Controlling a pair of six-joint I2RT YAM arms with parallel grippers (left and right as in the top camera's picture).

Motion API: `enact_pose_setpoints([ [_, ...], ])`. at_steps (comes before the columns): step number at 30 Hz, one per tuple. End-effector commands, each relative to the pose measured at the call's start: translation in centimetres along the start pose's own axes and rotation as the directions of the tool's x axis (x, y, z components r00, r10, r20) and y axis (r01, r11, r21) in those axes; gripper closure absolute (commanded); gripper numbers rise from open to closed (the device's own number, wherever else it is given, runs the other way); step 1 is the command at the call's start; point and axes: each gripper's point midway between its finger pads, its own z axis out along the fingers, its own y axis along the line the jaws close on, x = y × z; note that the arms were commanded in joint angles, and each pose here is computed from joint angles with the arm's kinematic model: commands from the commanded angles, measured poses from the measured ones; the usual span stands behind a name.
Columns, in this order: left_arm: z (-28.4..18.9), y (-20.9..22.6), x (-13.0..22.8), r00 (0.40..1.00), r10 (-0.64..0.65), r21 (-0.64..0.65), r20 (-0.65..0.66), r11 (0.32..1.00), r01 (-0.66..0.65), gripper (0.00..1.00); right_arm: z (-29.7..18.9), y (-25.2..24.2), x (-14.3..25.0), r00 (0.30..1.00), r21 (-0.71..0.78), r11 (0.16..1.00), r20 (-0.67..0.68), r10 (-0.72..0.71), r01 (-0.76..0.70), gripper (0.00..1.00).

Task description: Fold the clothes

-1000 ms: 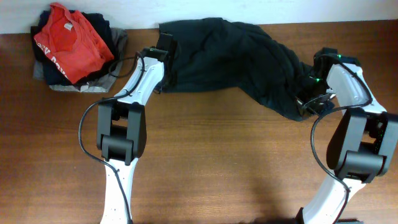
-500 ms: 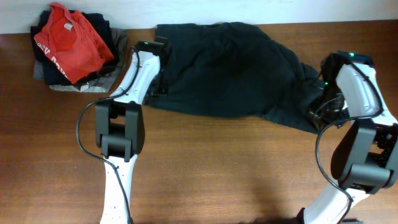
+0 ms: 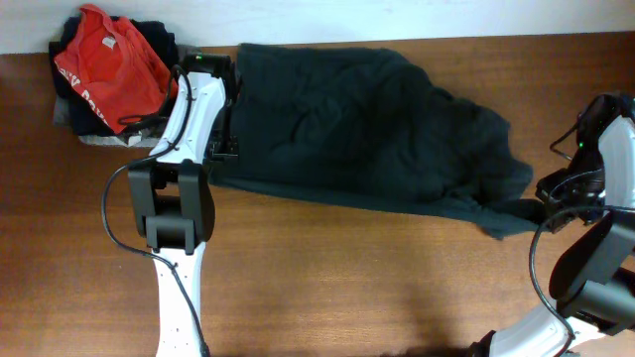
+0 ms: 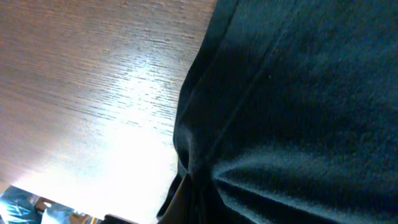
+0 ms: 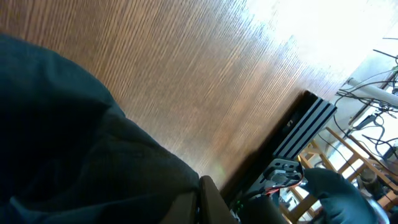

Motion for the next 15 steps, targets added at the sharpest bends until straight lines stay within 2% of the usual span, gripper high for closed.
enact_pose_setpoints([
  [1, 0.0, 1.4, -0.6, 0.999, -0.032, -0.032, 0.015, 0.999, 0.032, 0.99, -1.1, -1.3, -0.8, 0.998, 0.015, 1.000, 0.064, 0.015, -0.016, 0.96],
  [6, 0.0, 0.9, -0.5, 1.000, 0.001, -0.007, 0.008, 1.000, -0.001, 0.99, -1.2, -1.4, -0.8, 0.998, 0.018, 1.000, 0.064, 0.023, -0.024, 0.96],
  [11, -0.5, -0.2, -0.1, 0.999, 0.047, 0.067, 0.006, 0.997, -0.047, 0.99, -1.6, -4.2, -0.4, 0.985, 0.140, 0.978, 0.105, 0.140, -0.154, 0.96],
  [15, -2.0, 0.2, 0.1, 0.998, 0.036, 0.075, 0.044, 0.996, -0.039, 0.99, -2.7, -5.0, -0.1, 0.977, 0.114, 0.979, 0.145, 0.154, -0.171, 0.96],
])
